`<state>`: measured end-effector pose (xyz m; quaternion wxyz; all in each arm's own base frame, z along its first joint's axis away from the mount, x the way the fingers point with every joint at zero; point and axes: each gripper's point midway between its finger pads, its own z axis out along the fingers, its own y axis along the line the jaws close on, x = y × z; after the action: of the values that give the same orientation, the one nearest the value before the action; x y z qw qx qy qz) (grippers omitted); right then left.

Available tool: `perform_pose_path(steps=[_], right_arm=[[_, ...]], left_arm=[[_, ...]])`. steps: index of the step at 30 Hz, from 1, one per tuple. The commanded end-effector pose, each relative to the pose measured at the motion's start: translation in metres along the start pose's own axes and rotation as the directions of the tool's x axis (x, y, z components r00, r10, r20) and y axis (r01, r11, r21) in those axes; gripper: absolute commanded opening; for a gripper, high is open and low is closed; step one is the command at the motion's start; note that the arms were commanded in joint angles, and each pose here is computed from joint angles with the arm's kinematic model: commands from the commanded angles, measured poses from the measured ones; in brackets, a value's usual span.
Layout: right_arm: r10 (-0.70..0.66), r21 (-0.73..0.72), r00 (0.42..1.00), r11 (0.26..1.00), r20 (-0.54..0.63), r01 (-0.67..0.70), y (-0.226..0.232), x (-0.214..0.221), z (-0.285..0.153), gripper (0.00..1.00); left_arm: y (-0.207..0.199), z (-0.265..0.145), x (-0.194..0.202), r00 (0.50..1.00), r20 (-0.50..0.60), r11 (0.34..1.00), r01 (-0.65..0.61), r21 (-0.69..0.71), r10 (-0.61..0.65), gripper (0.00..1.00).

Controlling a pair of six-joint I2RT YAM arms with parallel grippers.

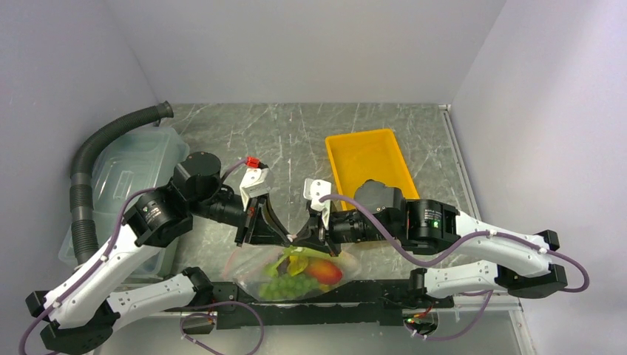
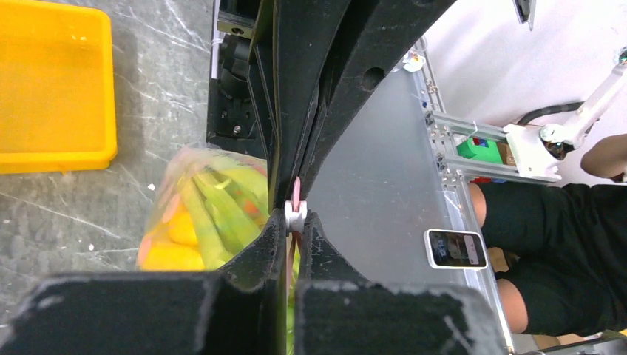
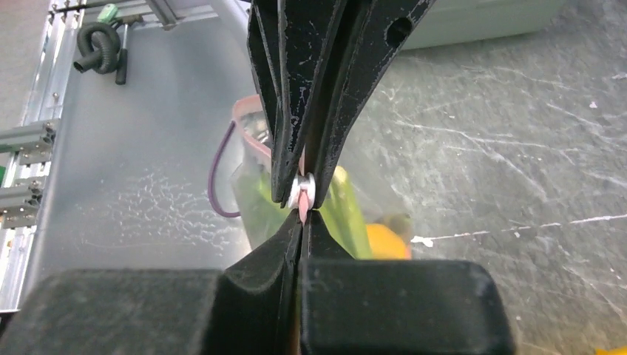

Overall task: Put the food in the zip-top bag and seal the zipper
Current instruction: Zip the zipper food storage bag at the center of the board.

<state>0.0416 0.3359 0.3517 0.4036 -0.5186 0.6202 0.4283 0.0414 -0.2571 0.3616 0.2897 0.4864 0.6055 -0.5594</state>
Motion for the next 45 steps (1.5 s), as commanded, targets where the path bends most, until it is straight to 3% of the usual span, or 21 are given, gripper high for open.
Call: perform_pose_path(steps=[1, 21, 29, 45], right_arm=[[-0.024, -0.037, 0.997, 0.999, 0.073, 0.027, 0.008, -0.024, -0.003, 0.0], [-0.022, 0.074, 0.961, 0.997, 0.276, 0.001, -0.004, -0.067, -0.051, 0.0], [-0.021, 0.102, 0.953, 0.995, 0.304, -0.011, -0.007, -0.071, -0.064, 0.0], [-0.001, 0.273, 0.907, 0.954, 0.422, -0.126, -0.038, -0.082, -0.104, 0.0]], left_arm=[[-0.014, -0.007, -0.03, 0.989, 0.085, 0.992, -0.124, 0.02, 0.122, 0.0], [-0.011, -0.01, -0.027, 0.989, 0.079, 0.992, -0.125, -0.016, 0.125, 0.0], [-0.015, -0.016, -0.027, 0.987, 0.088, 0.99, -0.134, -0.042, 0.137, 0.0], [-0.017, -0.029, -0.014, 0.989, 0.083, 0.988, -0.11, -0.107, 0.119, 0.0]])
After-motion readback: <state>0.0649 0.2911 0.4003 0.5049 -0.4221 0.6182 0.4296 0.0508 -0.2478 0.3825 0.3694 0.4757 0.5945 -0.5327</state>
